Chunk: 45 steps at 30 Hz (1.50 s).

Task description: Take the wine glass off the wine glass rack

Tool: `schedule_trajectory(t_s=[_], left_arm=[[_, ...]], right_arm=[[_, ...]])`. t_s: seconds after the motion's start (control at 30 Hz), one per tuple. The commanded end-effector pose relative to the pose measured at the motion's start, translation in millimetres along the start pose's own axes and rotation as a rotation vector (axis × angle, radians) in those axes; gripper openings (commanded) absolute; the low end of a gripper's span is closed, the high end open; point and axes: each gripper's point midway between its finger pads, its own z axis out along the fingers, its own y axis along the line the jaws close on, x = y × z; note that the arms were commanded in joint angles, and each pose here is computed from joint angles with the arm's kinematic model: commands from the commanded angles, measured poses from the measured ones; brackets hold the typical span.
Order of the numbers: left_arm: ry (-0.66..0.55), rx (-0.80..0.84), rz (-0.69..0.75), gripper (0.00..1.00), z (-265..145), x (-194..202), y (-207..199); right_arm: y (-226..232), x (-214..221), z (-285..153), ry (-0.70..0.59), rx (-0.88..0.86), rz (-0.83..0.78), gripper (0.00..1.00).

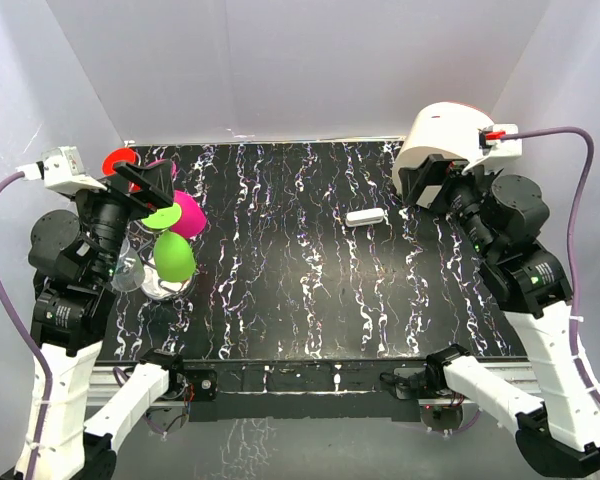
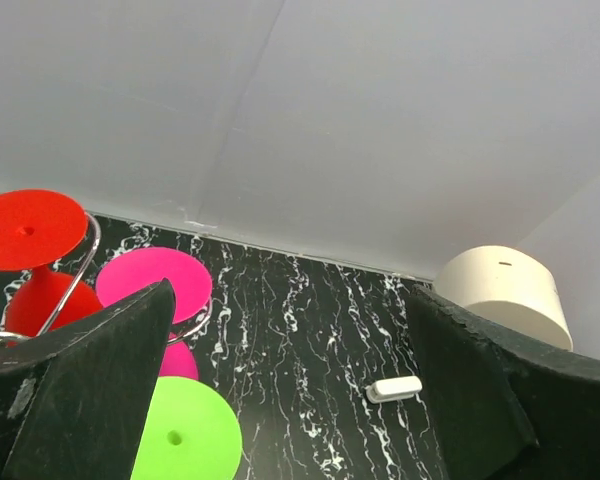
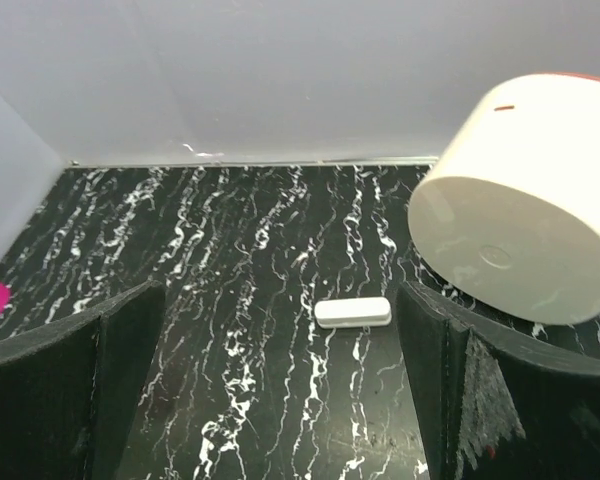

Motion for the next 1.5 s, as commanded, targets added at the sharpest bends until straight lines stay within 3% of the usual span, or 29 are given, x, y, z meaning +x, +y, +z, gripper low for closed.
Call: schedule_trajectory(t_s=[0.0,0.4,0.63,0.97,1.47], left_arm=[[-0.019,-0.022,-0.023,0.99,-5.9,-15.9,1.6],[0.041,-0.083,-0.021,0.99,-18.9,-29.7,7.3],[0.127,-0.108,-0.015,0.99,-31.6,-26.2,7.8],[0.338,-0.109,0.003,0.99,-48.7,7.4,8.5],[0.421,-0.121,0.0,0.99,-68.8,27.4,13.5]], right_arm=[[-9.9,-7.6,10.5,-0.052,0.074,0.03,0.98],[16.1,24.9,45.2,-0.011,-0.042,0.127,0.98],[54.0,43.0,56.0,0.001,-0.242,0.242,0.98],[121.7,64.1,77.5,0.144,-0.566,0.374,0.98],[308.1,94.6,76.7,0.453,-0.912,0.841,0.88]])
